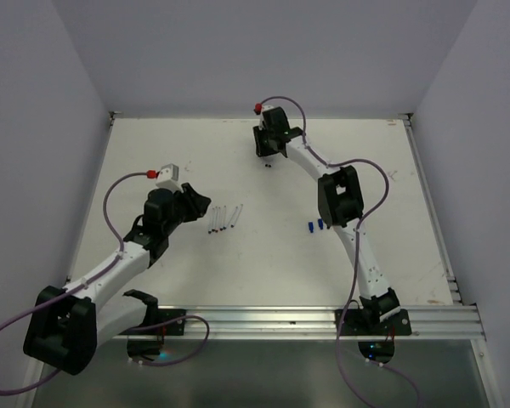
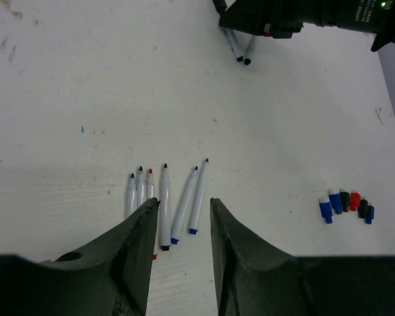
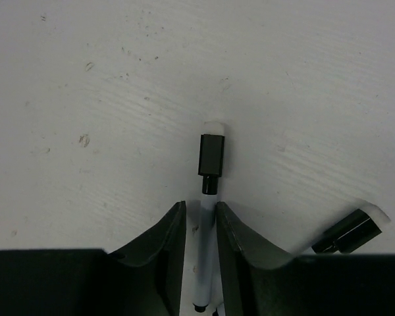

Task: Open the pen caps

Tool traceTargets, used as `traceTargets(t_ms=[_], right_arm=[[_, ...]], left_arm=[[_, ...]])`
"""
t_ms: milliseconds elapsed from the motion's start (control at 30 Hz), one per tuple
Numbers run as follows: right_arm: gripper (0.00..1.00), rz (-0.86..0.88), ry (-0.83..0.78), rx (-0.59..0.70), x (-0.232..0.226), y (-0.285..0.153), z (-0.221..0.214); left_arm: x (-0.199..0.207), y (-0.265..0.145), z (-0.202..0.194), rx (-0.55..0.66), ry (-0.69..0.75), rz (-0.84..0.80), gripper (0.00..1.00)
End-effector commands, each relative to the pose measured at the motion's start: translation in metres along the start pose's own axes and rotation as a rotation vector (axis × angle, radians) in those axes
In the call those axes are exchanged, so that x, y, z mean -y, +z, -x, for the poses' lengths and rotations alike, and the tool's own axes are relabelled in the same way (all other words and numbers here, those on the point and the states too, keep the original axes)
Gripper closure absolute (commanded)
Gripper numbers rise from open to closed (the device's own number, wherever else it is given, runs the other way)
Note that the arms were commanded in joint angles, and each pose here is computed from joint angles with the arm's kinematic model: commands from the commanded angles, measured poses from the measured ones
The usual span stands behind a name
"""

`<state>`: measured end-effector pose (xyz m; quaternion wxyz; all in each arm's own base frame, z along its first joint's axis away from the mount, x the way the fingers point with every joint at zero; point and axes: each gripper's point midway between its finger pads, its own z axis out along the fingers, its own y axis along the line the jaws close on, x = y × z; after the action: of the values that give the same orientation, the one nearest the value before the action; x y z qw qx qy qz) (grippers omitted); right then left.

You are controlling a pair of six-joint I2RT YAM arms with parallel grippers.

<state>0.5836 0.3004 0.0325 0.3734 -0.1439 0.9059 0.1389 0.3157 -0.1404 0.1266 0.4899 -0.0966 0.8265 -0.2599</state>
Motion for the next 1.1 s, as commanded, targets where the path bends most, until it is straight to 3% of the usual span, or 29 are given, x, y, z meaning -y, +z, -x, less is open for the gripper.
traceTargets(t_ms=[0, 200, 267, 400, 433, 467, 633, 733, 900, 1067], right_arm=[[0.73, -0.068, -0.103, -0.023, -0.006, -0.001, -0.004], [1.0, -0.212, -0.204, -0.088, -0.006, 0.001, -0.027], [1.0, -0.224, -0.181, -0.101, -0.004, -0.002, -0.03], [1.0, 0.0, -0.044, -0.018, -0.049, -0.03, -0.019], [1.0, 0.086, -0.008, 0.012, -0.064, -0.07, -0.018], [1.0, 0.148, 0.028, 0.133, -0.077, -0.086, 0.007], [1.0, 0.472, 0.223, 0.3, -0.127, -0.208, 0.024], [1.0, 0.563, 0.322, 0.284, -0.135, -0.236, 0.0], [1.0, 0.778, 0.381, 0.382, -0.159, -0.308, -0.005], [1.0, 0.849, 0.366, 0.405, -0.169, -0.336, -0.024]], left_arm=[[0.005, -0.005, 0.02, 0.043, 0.02, 0.005, 0.6], [0.006, -0.013, 0.025, 0.059, 0.033, 0.007, 0.6], [0.006, -0.015, 0.026, 0.059, 0.037, 0.007, 0.6], [0.033, -0.02, 0.019, 0.021, 0.061, -0.147, 0.61], [0.041, -0.021, 0.02, 0.028, 0.074, -0.194, 0.62], [0.05, -0.024, 0.013, -0.001, 0.078, -0.257, 0.62], [0.078, -0.038, 0.013, 0.022, 0.064, -0.431, 0.63], [0.095, -0.049, 0.011, 0.017, 0.059, -0.542, 0.62], [0.127, -0.072, 0.002, -0.033, 0.018, -0.761, 0.62], [0.147, -0.099, 0.012, 0.05, -0.044, -0.915, 0.67]])
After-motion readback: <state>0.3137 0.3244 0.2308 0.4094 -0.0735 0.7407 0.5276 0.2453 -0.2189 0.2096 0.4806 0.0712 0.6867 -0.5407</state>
